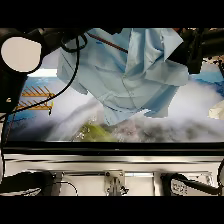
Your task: Fold the shirts.
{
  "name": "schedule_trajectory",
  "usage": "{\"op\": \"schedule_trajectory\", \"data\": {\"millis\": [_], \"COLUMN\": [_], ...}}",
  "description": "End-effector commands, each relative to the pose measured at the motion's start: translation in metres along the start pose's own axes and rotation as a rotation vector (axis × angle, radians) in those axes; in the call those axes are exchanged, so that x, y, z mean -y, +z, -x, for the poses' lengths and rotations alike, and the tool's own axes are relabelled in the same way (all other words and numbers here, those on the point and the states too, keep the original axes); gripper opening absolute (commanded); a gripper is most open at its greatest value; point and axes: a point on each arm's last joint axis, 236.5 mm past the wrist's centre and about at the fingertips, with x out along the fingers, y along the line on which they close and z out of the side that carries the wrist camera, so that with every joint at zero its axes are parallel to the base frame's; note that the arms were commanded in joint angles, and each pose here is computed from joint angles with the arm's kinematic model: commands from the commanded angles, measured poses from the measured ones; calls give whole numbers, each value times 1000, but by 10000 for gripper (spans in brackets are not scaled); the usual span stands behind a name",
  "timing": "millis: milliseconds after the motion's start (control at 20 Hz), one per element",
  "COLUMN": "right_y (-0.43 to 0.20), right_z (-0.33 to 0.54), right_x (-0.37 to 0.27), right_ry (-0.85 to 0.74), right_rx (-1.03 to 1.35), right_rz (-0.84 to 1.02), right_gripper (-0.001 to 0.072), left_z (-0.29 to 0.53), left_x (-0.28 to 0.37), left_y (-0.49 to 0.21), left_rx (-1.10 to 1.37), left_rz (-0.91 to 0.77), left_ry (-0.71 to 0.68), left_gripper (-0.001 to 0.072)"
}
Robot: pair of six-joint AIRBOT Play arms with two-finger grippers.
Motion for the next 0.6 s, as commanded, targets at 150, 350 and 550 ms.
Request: {"op": "schedule_trajectory", "data": {"millis": [150, 350, 550], "right_y": [-5, 8, 16], "right_z": [-21, -22, -22], "right_x": [-3, 3, -4], "right_ry": [-24, -51, -24], "right_rx": [-93, -39, -7], "right_rz": [19, 11, -19], "right_gripper": [64, 63, 63], "left_z": [1, 9, 2], "left_x": [12, 1, 3], "left_y": [-3, -39, -16], "left_rx": [-15, -182, -75], "left_rz": [-149, -180, -179], "left_ry": [-22, -9, 2], "left_gripper": [663, 662, 301]}}
